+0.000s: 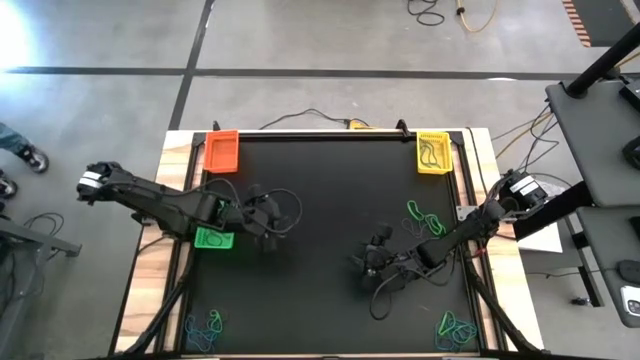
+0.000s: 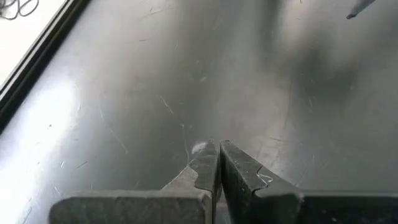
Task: Sort rubber bands into baskets
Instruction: Put the center violet rubber band into the green bin
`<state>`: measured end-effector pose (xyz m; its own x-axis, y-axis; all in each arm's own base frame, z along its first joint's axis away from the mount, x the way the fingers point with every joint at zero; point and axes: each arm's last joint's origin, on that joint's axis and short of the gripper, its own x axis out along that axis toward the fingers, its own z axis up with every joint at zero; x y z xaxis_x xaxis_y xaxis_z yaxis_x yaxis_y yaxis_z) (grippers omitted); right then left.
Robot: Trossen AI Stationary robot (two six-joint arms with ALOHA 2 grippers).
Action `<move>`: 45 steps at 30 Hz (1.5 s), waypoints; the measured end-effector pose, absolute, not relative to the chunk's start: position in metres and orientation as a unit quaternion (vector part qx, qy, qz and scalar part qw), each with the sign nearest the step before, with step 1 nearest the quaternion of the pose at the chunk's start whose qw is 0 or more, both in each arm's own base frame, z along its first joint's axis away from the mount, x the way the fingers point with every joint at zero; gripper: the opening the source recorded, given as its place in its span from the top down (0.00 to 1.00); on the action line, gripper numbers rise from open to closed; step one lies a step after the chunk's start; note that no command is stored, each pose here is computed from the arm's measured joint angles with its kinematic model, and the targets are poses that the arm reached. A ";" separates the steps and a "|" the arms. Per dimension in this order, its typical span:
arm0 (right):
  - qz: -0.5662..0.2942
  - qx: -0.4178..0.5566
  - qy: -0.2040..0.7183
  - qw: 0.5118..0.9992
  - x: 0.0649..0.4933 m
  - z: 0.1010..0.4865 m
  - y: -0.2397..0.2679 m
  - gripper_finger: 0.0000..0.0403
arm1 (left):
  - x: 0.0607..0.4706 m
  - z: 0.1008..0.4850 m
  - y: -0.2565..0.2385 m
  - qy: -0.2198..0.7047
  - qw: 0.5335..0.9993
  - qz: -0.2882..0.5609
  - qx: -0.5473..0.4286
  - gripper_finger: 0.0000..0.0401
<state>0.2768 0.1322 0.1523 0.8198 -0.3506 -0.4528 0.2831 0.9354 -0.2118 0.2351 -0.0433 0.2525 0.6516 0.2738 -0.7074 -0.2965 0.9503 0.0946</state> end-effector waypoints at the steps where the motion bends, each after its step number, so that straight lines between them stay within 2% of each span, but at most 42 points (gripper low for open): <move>1: -0.167 -0.067 0.250 0.952 0.277 0.152 0.132 0.54 | 0.235 0.253 -0.043 0.386 0.909 0.157 -0.015 1.00; 6: -0.167 -0.066 0.250 0.951 0.277 0.152 0.132 0.54 | 0.236 0.239 -0.044 0.403 0.899 0.168 -0.025 1.00; 19: -0.168 -0.063 0.251 0.951 0.276 0.152 0.132 0.54 | 0.241 0.137 -0.044 0.444 0.870 0.207 -0.061 1.00; 23: -0.168 -0.064 0.251 0.951 0.277 0.152 0.132 0.54 | 0.246 0.117 -0.045 0.455 0.862 0.216 -0.061 1.00; 37: -0.170 -0.059 0.251 0.951 0.276 0.152 0.132 0.54 | 0.254 0.120 -0.047 0.447 0.865 0.221 -0.058 0.99; 45: -0.171 -0.053 0.250 0.952 0.276 0.152 0.132 0.54 | 0.249 0.118 -0.043 0.444 0.862 0.232 -0.076 0.82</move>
